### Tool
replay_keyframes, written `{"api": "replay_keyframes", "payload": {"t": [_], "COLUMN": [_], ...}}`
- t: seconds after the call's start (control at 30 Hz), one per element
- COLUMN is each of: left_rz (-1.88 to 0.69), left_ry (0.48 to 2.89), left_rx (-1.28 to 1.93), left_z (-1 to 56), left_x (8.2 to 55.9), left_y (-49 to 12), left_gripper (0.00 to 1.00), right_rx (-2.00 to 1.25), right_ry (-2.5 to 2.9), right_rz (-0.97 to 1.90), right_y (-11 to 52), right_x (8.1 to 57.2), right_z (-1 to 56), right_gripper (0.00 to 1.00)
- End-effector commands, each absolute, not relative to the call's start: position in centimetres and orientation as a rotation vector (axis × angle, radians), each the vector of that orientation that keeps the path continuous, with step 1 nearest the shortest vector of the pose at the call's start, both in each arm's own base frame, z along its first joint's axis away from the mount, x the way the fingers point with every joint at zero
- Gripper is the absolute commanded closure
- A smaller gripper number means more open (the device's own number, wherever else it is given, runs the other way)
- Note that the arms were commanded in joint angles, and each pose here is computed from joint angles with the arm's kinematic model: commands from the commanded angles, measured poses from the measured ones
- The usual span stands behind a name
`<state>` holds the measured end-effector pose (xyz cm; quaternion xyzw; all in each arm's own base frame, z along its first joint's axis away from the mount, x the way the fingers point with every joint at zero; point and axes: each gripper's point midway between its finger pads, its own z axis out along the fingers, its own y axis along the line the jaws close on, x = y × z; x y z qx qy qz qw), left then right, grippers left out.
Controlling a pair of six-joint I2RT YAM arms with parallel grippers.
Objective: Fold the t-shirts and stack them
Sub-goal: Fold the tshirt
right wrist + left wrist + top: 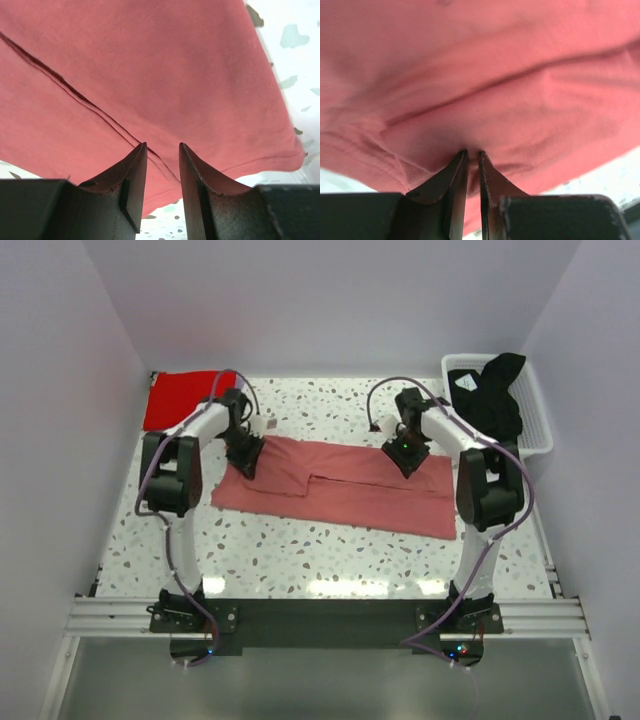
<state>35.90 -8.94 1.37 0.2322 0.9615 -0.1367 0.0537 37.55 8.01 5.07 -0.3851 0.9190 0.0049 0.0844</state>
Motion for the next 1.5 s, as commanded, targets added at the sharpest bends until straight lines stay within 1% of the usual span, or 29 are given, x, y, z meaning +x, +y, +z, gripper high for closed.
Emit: {"api": "replay_keyframes", "payload": {"t": [0.0, 0.07, 0.1, 0.2, 0.23, 0.27, 0.3, 0.33, 0.37, 0.4, 0.43, 0.47, 0.57, 0.63, 0.67, 0.77, 0.83, 0.87, 0.93, 1.07, 1.1, 1.17, 1.2, 1.33, 1.43, 1.47], "left_rz": [-0.277, -0.287, -0.288, -0.27, -0.262, -0.239, -0.243, -0.233, -0.231, -0.228, -0.23, -0.227, -0.238, -0.269, -0.289, -0.323, -0.329, -0.321, -0.338, -0.435, -0.459, -0.472, -0.462, -0.405, -0.371, -0.359], "left_ry": [2.73, 2.672, 2.596, 2.478, 2.423, 2.316, 2.312, 2.22, 2.131, 2.093, 2.105, 2.061, 2.002, 2.047, 2.044, 2.112, 2.17, 2.182, 2.254, 2.359, 2.388, 2.417, 2.415, 2.466, 2.506, 2.492], "left_rx": [0.804, 0.844, 0.849, 0.83, 0.822, 0.801, 0.787, 0.756, 0.741, 0.729, 0.72, 0.705, 0.676, 0.671, 0.678, 0.682, 0.679, 0.676, 0.675, 0.668, 0.674, 0.668, 0.677, 0.681, 0.688, 0.689], "left_z": [-2.2, -1.7, -0.8, 1.1, 2.7, 5.9, 5.7, 7.7, 11.8, 13.1, 12.4, 13.8, 18.1, 17.7, 18.5, 17.5, 16.5, 16.5, 14.9, 12.2, 11.2, 9.7, 9.3, 7.1, 4.7, 4.8], "left_x": [46.2, 48.9, 51.9, 55.8, 57.0, 58.6, 58.1, 59.4, 59.4, 59.3, 58.3, 58.4, 56.4, 54.7, 53.9, 51.5, 49.4, 48.7, 46.6, 43.5, 42.6, 41.7, 41.7, 42.2, 43.5, 44.4], "left_y": [-10.8, -12.3, -13.2, -14.1, -14.2, -14.5, -14.3, -14.2, -14.2, -14.2, -13.8, -13.8, -13.4, -13.2, -13.2, -12.6, -11.9, -11.7, -11.4, -12.0, -12.4, -12.8, -13.4, -13.8, -14.0, -14.2], "left_gripper": [0.8, 0.78, 0.76, 0.73, 0.73, 0.71, 0.68, 0.65, 0.59, 0.56, 0.53, 0.5, 0.49, 0.49, 0.49, 0.49, 0.5, 0.5, 0.52, 0.55, 0.56, 0.57, 0.57, 0.6, 0.61, 0.61], "right_rx": [-1.179, -1.192, -1.214, -1.249, -1.266, -1.271, -1.278, -1.282, -1.293, -1.307, -1.324, -1.341, -1.413, -1.451, -1.479, -1.542, -1.625, -1.661, -1.79, -1.896, -1.885, -1.857, -1.836, -1.778, -1.751, -1.746], "right_ry": [2.681, 2.671, 2.671, 2.659, 2.662, 2.668, 2.681, 2.685, 2.686, 2.696, 2.691, 2.695, 2.746, 2.742, 2.756, 2.744, 2.724, 2.726, 2.654, 2.586, 2.602, 2.589, 2.612, 2.546, 2.49, 2.484], "right_rz": [-0.059, -0.067, -0.088, -0.08, -0.078, -0.073, -0.066, -0.067, -0.065, -0.065, -0.081, -0.088, -0.109, -0.131, -0.129, -0.121, -0.101, -0.061, 0.009, 0.147, 0.217, 0.291, 0.345, 0.38, 0.346, 0.324], "right_y": [5.8, 5.3, 4.8, 4.7, 4.7, 4.7, 4.7, 4.5, 4.5, 4.4, 4.2, 4.0, 3.3, 3.2, 3.2, 3.9, 5.2, 5.7, 8.5, 12.2, 13.0, 14.4, 14.8, 15.8, 15.5, 15.0], "right_x": [37.7, 37.7, 37.4, 37.1, 36.8, 36.7, 36.3, 36.2, 36.0, 35.4, 35.4, 35.1, 32.9, 32.4, 31.5, 30.4, 28.6, 27.3, 24.6, 21.1, 20.1, 19.8, 19.2, 20.1, 21.1, 21.5], "right_z": [7.5, 7.6, 7.5, 7.1, 6.8, 6.6, 6.3, 6.2, 6.1, 5.7, 5.6, 5.3, 3.4, 2.6, 1.7, 1.1, 1.1, 0.8, 1.2, 2.3, 2.6, 3.9, 4.5, 7.7, 9.4, 9.5], "right_gripper": [0.65, 0.65, 0.65, 0.65, 0.65, 0.66, 0.66, 0.66, 0.67, 0.67, 0.68, 0.68, 0.7, 0.74, 0.74, 0.77, 0.8, 0.81, 0.82, 0.83, 0.83, 0.82, 0.81, 0.78, 0.78, 0.78]}}
